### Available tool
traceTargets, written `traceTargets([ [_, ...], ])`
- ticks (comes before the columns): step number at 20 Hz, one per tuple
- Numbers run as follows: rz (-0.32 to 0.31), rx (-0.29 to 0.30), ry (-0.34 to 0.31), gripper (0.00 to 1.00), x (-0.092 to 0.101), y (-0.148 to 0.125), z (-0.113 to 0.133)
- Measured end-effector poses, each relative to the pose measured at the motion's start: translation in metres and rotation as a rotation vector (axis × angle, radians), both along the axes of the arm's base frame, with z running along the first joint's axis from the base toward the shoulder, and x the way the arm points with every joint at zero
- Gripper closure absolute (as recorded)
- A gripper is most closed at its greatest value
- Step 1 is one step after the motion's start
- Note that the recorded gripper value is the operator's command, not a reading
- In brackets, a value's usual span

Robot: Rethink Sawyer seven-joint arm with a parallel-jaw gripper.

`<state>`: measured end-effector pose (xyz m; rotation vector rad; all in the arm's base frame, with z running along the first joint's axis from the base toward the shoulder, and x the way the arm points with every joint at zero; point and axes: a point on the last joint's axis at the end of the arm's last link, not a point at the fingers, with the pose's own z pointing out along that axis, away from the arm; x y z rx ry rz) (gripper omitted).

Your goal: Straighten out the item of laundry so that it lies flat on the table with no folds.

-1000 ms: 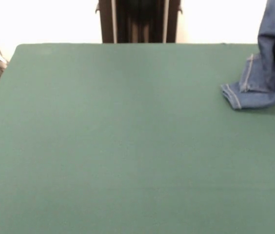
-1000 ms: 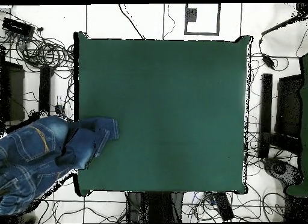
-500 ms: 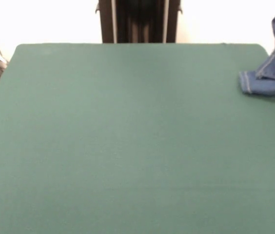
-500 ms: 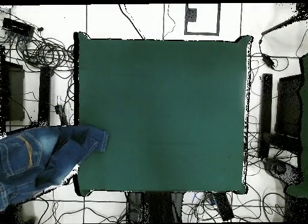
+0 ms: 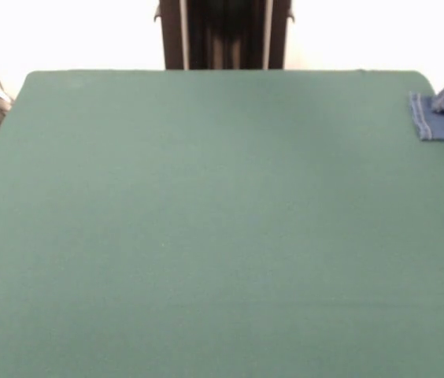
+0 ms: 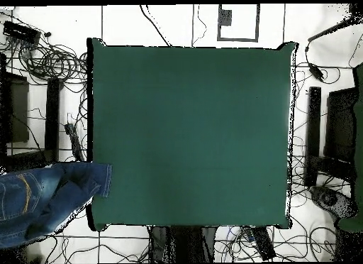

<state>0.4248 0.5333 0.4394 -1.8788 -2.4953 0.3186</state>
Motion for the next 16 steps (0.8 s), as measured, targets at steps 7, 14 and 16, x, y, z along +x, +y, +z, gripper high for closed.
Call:
traceTargets([
  [7, -0.094, -0.026, 0.023, 1.00, 0.003, 0.013, -0.025],
  [14, -0.125, 0.028, 0.029, 1.00, 0.024, 0.031, -0.026],
  [16, -0.148, 0.058, 0.031, 1.00, 0.033, 0.047, -0.028],
])
